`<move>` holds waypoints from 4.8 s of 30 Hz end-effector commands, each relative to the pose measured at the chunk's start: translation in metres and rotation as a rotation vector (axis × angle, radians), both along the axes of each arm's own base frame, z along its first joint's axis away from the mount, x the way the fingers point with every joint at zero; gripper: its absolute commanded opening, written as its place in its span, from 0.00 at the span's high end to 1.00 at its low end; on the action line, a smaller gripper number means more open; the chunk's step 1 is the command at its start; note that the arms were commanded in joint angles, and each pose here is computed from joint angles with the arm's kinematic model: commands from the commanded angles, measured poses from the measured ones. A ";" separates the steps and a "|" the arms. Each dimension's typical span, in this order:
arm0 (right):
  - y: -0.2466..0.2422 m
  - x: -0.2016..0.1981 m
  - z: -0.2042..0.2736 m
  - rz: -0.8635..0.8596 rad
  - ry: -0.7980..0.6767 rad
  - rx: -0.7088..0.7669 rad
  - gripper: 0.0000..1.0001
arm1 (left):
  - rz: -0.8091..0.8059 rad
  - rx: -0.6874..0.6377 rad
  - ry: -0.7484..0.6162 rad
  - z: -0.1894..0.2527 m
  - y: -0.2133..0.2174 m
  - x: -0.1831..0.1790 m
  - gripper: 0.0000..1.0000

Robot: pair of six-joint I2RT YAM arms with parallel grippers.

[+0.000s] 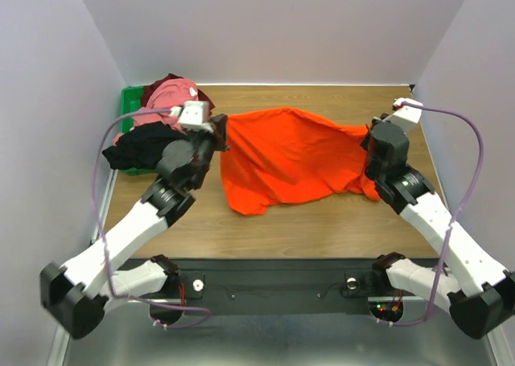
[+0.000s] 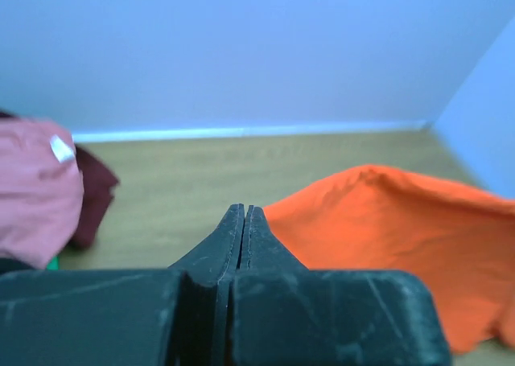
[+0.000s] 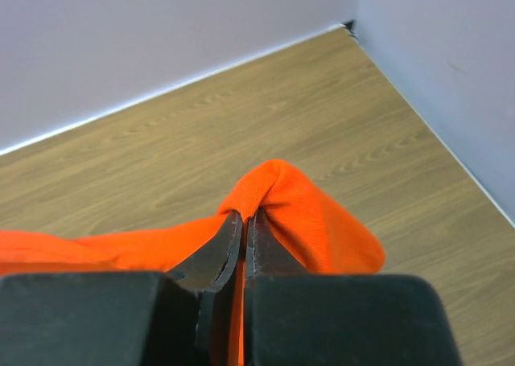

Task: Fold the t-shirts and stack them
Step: Flatten the tshirt out

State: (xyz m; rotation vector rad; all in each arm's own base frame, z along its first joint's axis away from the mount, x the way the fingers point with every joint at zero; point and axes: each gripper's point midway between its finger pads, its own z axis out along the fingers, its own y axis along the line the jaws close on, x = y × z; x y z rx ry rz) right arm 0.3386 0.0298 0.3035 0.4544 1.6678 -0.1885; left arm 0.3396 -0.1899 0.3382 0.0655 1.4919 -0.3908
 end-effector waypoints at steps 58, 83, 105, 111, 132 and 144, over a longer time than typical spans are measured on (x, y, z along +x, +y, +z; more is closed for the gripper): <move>0.019 0.016 0.211 0.154 -0.421 0.001 0.99 | 0.046 0.049 -0.391 0.199 0.035 -0.010 1.00; -0.019 -0.111 0.262 0.254 -0.672 0.087 0.99 | -0.176 0.002 -0.514 0.228 0.044 -0.102 1.00; 0.027 0.055 0.189 0.106 -0.381 -0.094 0.99 | 0.045 0.152 -0.321 0.179 0.026 0.022 1.00; 0.016 -0.003 0.230 0.193 -0.521 -0.049 0.99 | -0.048 0.113 -0.412 0.207 0.033 -0.027 1.00; 0.011 -0.112 0.314 0.433 -0.678 -0.060 0.99 | -0.229 0.015 -0.604 0.265 0.060 -0.146 1.00; 0.047 0.090 0.128 0.223 -0.268 -0.154 0.99 | 0.007 0.201 -0.049 0.072 0.046 0.087 1.00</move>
